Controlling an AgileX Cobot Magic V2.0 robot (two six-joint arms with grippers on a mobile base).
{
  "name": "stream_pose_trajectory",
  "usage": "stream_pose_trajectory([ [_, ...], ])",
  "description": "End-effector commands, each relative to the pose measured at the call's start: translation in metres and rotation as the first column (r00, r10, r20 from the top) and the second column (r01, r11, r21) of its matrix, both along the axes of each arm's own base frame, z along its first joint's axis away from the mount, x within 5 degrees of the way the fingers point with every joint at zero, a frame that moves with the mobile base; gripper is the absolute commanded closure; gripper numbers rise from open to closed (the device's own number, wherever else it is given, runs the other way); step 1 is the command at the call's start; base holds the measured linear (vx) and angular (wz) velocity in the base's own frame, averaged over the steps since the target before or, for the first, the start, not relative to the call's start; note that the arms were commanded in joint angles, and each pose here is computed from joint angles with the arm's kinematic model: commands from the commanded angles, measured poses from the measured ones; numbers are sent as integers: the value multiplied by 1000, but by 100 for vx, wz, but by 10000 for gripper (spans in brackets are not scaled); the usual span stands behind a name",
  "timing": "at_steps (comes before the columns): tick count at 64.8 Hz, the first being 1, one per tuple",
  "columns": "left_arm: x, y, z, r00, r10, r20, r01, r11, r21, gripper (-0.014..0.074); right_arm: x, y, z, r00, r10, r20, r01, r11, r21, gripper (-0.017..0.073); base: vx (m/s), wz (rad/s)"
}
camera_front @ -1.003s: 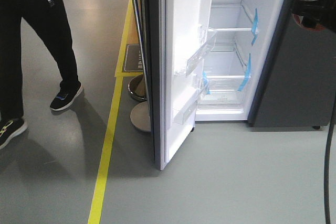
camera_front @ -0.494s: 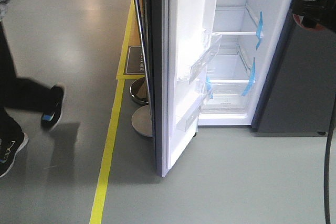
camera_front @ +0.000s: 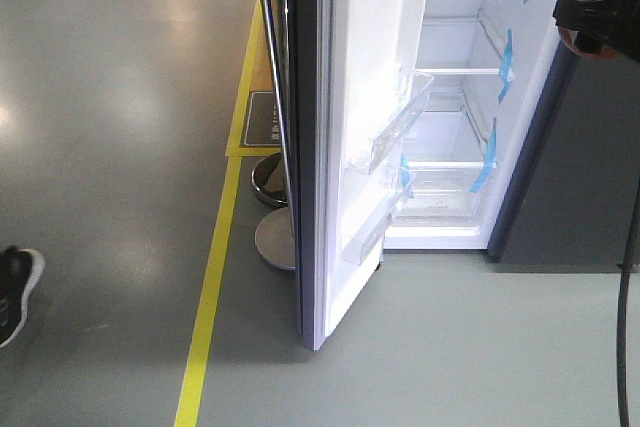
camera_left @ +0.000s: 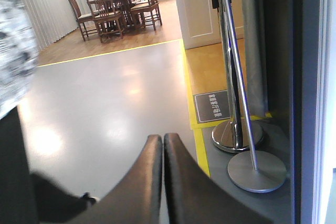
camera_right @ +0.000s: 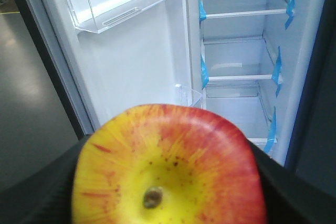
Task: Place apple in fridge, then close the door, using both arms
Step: 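Approach the refrigerator opening, keeping the apple in the right gripper, then move the held apple toward the refrigerator shelves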
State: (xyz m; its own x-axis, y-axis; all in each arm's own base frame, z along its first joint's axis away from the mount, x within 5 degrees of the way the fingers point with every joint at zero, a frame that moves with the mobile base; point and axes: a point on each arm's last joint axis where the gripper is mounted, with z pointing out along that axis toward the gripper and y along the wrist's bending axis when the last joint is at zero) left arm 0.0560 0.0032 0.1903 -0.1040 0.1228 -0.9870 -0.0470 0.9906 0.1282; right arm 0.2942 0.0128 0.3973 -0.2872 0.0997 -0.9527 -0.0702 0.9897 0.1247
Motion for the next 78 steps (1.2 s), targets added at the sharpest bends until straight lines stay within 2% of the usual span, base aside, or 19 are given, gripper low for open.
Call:
stream_pose_trajectory([
  [1,0,0,0,997,-3,72,3,1000,-9,599,-7,-4,25,991,-29,133,28,1000,6,407,8,0],
  [78,0,0,0,997,-3,72,3,1000,-9,599,-7,-4,25,991,-29,133,28,1000,6,407,9,0],
])
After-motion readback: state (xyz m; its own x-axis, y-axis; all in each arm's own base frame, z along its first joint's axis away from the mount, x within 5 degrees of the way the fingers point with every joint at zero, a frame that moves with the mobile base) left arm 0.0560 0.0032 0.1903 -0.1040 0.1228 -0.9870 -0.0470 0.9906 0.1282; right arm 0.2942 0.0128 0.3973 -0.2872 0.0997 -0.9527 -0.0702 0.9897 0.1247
